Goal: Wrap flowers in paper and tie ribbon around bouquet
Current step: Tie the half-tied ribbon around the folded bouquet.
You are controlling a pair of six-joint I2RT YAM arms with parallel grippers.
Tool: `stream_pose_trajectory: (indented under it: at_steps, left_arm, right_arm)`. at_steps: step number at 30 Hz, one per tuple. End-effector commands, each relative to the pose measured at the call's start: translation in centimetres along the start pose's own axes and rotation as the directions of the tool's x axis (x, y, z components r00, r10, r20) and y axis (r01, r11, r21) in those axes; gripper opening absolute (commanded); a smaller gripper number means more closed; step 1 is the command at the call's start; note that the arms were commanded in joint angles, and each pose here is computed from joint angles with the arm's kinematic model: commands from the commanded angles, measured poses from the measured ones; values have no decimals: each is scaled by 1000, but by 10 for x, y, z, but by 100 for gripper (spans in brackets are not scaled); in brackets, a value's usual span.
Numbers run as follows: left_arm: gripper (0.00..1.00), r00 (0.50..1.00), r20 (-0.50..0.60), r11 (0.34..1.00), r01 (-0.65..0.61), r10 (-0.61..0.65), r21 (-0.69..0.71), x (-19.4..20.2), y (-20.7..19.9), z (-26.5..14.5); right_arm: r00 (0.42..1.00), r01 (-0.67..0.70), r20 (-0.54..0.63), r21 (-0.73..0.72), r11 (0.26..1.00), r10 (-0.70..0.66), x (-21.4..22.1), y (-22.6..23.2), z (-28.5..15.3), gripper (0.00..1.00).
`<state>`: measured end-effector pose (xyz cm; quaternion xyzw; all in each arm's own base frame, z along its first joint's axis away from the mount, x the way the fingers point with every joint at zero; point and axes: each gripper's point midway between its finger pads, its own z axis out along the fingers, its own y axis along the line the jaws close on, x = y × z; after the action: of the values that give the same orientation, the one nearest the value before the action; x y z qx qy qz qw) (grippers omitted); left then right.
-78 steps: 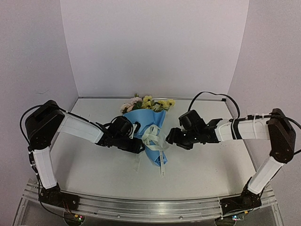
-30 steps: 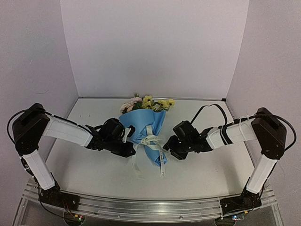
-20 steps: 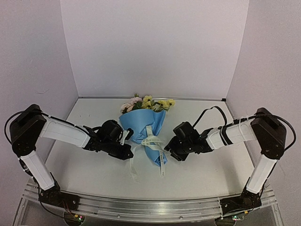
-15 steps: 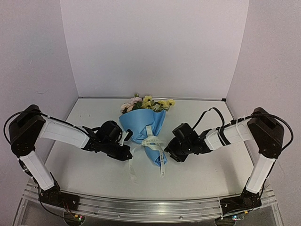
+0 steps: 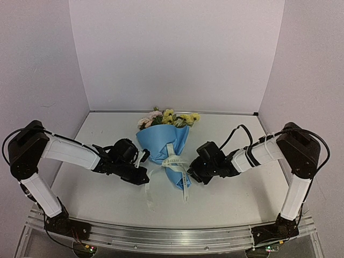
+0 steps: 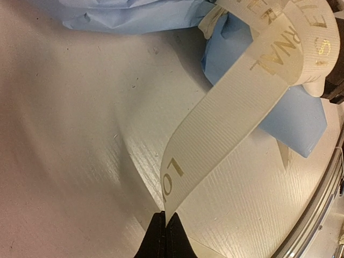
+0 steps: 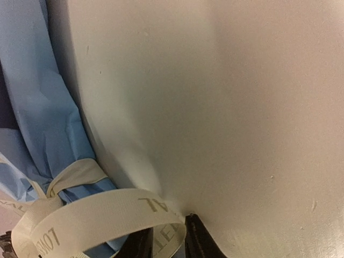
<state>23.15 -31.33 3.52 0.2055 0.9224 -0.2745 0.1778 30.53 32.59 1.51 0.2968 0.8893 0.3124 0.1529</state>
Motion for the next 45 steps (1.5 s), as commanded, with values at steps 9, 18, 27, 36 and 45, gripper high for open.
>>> stream_pose_trajectory:
  at_steps: [9,18,27,36,45]
  left_arm:
    - [0,1000,-9,999,28,-28,-15,12,3,-16]
    - [0,999,-16,999,37,-37,3,14,-1,-18]
    - [0,999,-17,999,28,-27,15,14,-3,-20]
    - [0,999,-19,999,32,-31,12,16,-2,-22]
    - [0,999,-22,999,39,-39,1,19,0,-25]
  right_arm:
    - [973,162,164,4,987,-161,-36,28,-33,9]
    - [986,144,86,17,989,-145,-17,19,-29,43]
    - [999,34,-26,-32,999,-35,7,17,-7,43]
    - [999,-27,-40,-30,999,25,5,10,4,38]
    - [1000,-11,-9,-70,997,11,-4,23,-3,20]
